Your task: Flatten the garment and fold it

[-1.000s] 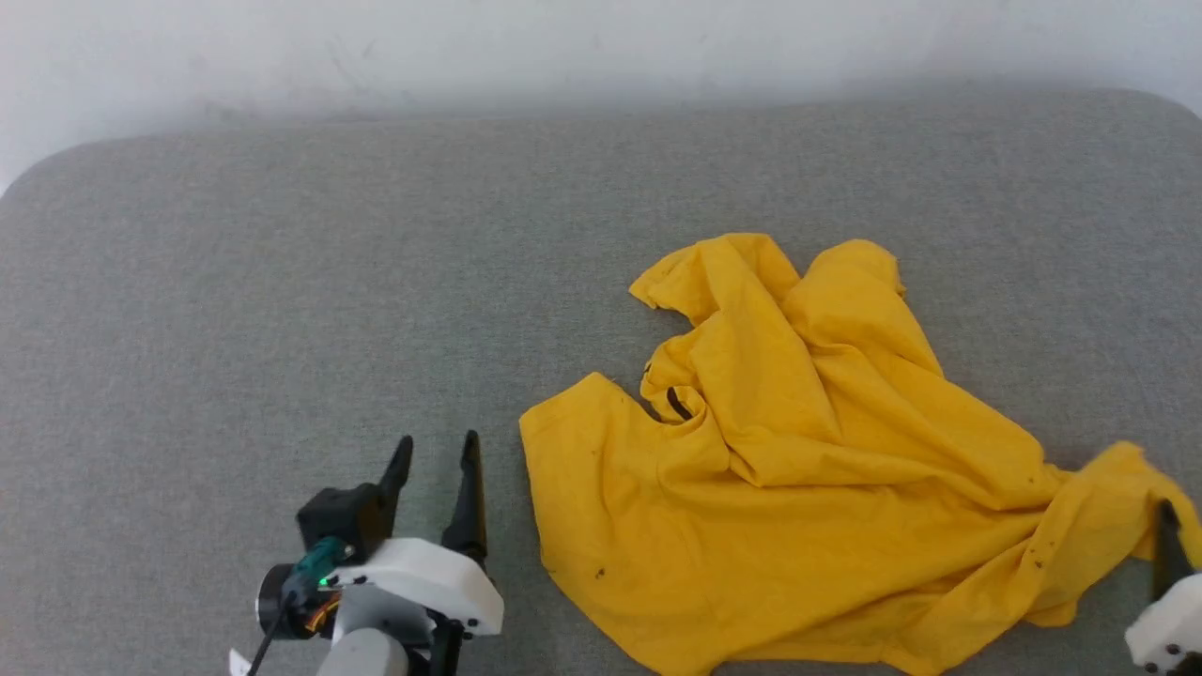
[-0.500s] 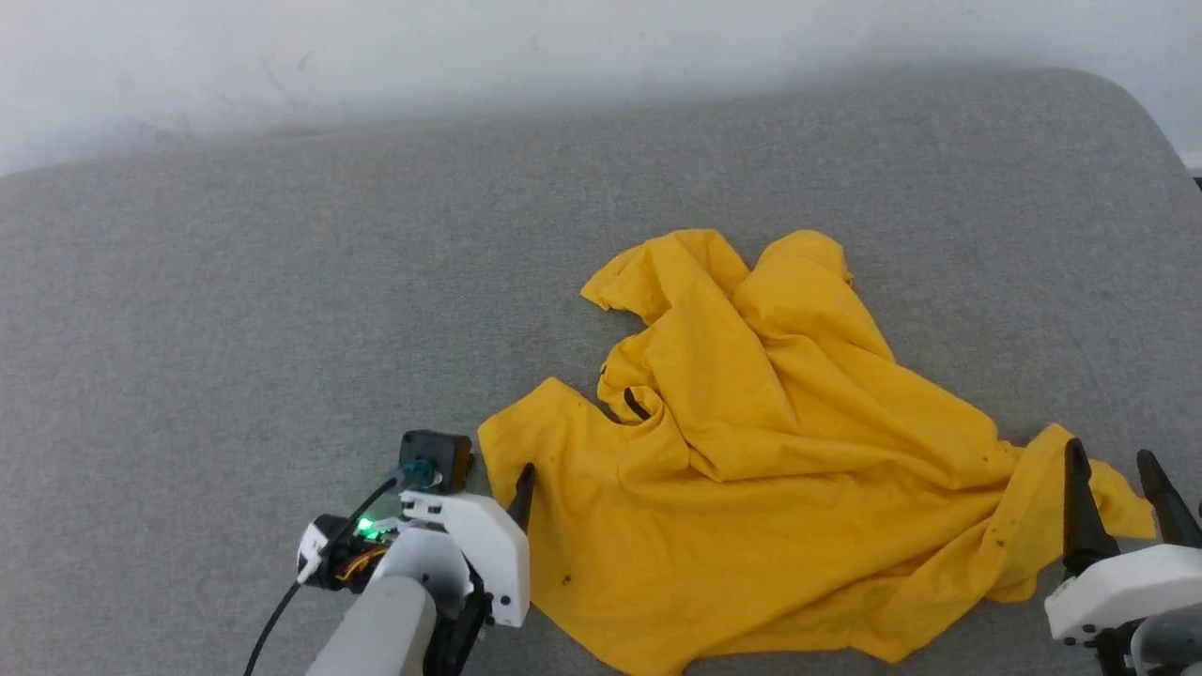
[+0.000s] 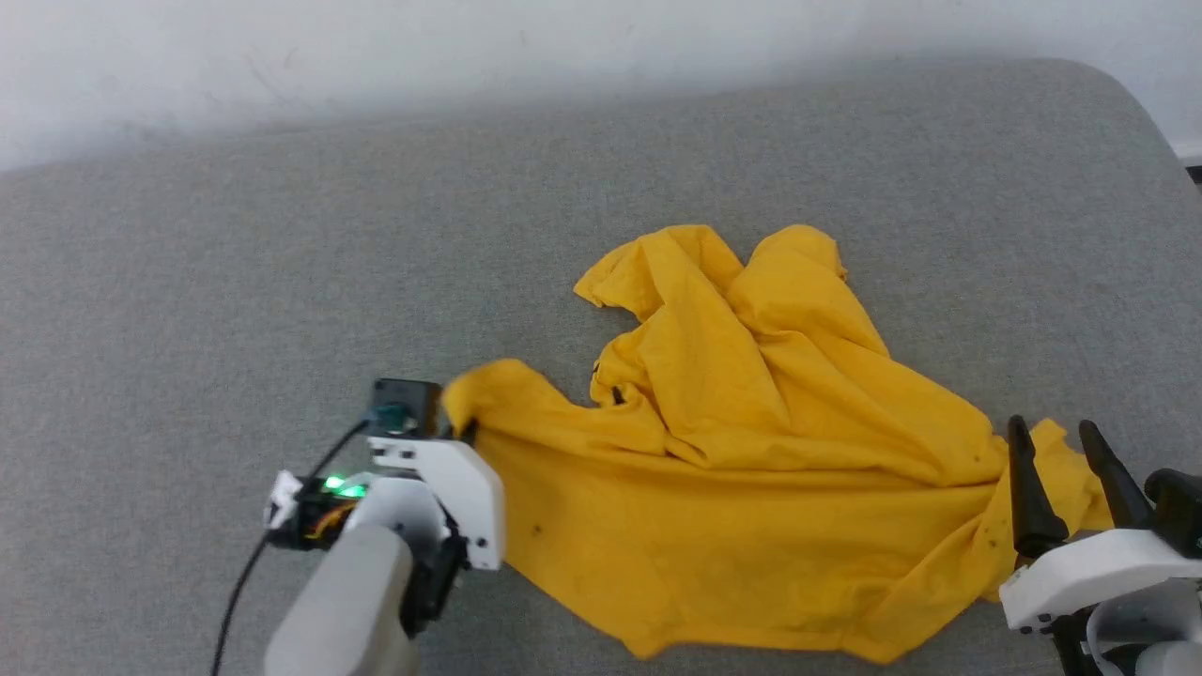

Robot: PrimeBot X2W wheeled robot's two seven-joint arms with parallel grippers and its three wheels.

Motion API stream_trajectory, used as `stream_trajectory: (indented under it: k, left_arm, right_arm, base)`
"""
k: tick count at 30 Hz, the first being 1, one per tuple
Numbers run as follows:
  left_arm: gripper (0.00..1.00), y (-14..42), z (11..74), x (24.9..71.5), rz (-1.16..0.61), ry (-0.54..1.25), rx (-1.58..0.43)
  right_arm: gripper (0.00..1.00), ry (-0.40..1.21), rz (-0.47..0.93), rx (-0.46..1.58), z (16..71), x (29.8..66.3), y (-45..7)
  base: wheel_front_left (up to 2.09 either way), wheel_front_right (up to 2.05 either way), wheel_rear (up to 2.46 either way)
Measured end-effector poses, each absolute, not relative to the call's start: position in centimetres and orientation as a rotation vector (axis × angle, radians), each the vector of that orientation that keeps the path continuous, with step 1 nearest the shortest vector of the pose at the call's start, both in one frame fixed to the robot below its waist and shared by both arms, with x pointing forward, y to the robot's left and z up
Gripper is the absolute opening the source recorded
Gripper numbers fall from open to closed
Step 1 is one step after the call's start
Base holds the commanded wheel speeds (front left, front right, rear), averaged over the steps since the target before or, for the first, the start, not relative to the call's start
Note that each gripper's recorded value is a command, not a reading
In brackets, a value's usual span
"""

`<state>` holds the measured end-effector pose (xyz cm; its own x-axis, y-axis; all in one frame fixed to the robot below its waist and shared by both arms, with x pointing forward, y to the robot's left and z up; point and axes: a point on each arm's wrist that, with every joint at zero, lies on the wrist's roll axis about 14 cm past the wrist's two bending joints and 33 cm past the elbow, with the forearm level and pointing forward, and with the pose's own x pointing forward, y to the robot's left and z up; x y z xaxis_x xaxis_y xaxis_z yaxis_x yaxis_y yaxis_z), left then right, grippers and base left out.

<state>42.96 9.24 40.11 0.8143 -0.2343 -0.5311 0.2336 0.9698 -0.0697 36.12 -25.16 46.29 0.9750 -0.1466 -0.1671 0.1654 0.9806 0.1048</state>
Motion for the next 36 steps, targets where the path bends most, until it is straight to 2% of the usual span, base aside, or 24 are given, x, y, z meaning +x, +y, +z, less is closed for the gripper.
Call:
stream_trajectory:
  k: [5,10,11,12,13,19,24,30,31,32,33,36]
  left_arm:
    - [0.0,14.8,41.8,44.1,-0.058,0.453,-0.051]
    - [0.0,18.8,40.2,41.9,0.069,0.496,-0.086]
    - [0.4,19.1,39.9,41.5,0.084,0.505,-0.096]
    - [0.92,19.4,39.7,41.0,0.093,0.51,-0.103]
    - [1.0,19.6,39.6,40.7,0.1,0.513,-0.111]
    - [1.0,20.2,41.5,41.0,0.145,0.367,-0.174]
    - [1.0,20.7,43.5,41.2,0.179,0.195,-0.203]
    - [1.0,21.8,44.8,41.3,0.206,0.107,-0.188]
    - [1.0,22.0,44.9,41.3,0.213,0.101,-0.184]
    - [1.0,22.2,45.2,41.3,0.217,0.09,-0.183]
    - [1.0,22.5,45.6,41.3,0.224,0.076,-0.178]
    - [1.0,23.3,45.8,41.1,0.246,0.063,-0.172]
  right_arm:
    - [1.0,0.148,-0.093,0.105,46.8,36.9,-23.2]
    - [1.0,0.141,0.042,0.061,47.7,39.0,-18.9]
    - [1.0,0.138,0.081,0.052,48.0,39.7,-17.8]
    - [1.0,0.137,0.122,0.045,48.3,40.4,-16.5]
    - [1.0,0.139,0.158,0.033,48.5,41.0,-15.5]
    - [1.0,0.273,0.334,-0.062,46.8,44.8,-11.2]
    - [1.0,0.476,0.451,-0.156,43.4,46.6,-8.7]
    - [1.0,0.777,0.516,-0.274,38.4,47.1,-8.3]
    - [0.45,0.811,0.522,-0.284,38.0,47.3,-8.2]
    - [0.18,0.834,0.528,-0.291,37.9,47.7,-8.1]
    - [0.0,0.851,0.534,-0.302,37.8,48.2,-7.9]
    - [0.0,0.827,0.546,-0.313,38.2,50.1,-7.2]
  base:
    - [0.0,0.0,0.0]
    - [0.0,0.0,0.0]
    - [0.0,0.0,0.0]
    - [0.0,0.0,0.0]
    - [0.0,0.0,0.0]
    - [0.0,0.0,0.0]
    - [0.0,0.0,0.0]
    - [0.0,0.0,0.0]
    - [0.0,0.0,0.0]
    - [0.0,0.0,0.0]
    - [0.0,0.0,0.0]
    - [0.0,0.0,0.0]
